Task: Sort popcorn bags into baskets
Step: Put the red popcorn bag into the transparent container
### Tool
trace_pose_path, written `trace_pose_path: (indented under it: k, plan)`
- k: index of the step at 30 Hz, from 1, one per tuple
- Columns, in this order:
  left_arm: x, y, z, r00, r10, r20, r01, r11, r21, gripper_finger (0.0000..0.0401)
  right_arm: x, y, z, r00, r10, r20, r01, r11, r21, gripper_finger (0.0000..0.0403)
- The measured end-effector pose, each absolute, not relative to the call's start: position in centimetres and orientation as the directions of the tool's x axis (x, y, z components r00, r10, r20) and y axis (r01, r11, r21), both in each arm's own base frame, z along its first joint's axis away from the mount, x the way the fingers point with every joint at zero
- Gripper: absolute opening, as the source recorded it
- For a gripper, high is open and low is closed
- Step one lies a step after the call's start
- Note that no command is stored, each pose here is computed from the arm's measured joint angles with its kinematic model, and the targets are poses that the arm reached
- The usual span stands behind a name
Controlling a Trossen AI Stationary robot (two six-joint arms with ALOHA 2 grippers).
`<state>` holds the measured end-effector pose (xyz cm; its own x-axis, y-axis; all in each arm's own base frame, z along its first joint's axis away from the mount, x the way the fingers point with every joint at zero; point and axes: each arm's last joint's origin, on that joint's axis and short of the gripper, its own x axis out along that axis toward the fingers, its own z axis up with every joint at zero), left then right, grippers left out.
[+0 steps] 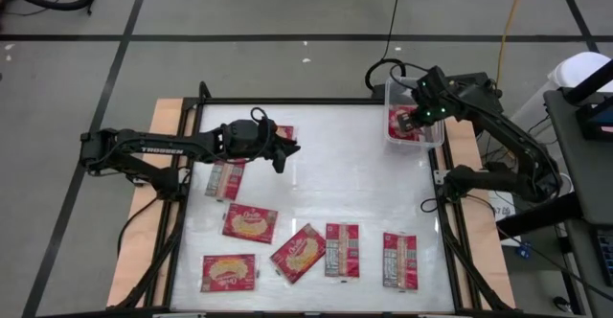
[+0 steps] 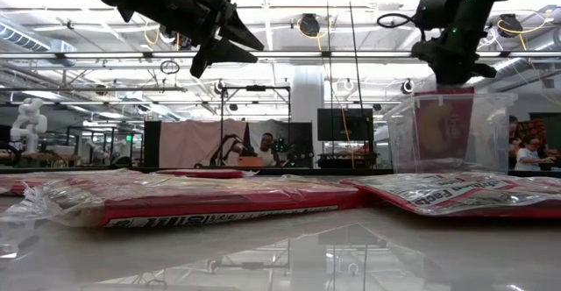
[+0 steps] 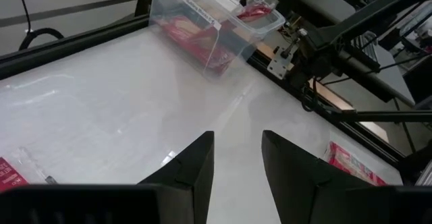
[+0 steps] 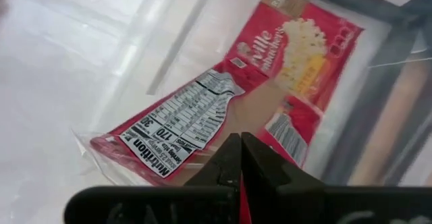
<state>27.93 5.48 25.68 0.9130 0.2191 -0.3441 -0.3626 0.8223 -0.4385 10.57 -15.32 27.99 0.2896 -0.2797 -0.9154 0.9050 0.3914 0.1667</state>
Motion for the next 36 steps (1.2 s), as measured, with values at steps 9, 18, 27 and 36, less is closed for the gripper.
trace_pose_path:
  k: [9, 18, 27, 36]
  plan:
    - [27.9, 5.5, 25.7, 0.913, 0.219, -0.345, -0.363, 0.823, -0.437, 0.0127, 10.7, -15.3, 30.4, 0.372, -0.324, -0.87, 0.893, 0.382, 0.239, 0.0]
    - [27.9, 5.5, 25.7, 0.913, 0.219, -0.345, -0.357, 0.838, -0.412, 0.0127, 10.9, -15.3, 31.9, 0.435, -0.332, -0.837, 0.875, 0.377, 0.306, 0.0]
    - [27.9, 5.5, 25.7, 0.912, 0.219, -0.346, -0.356, 0.84, -0.408, 0.0127, 11.9, -15.4, 30.5, 0.363, -0.229, -0.903, 0.925, 0.209, 0.318, 0.0]
    - [27.9, 5.6, 25.6, 0.907, 0.23, -0.354, -0.366, 0.845, -0.389, 0.0127, 14.2, -17.6, 25.5, 0.032, -0.028, -0.999, 0.97, 0.24, 0.024, 0.0046]
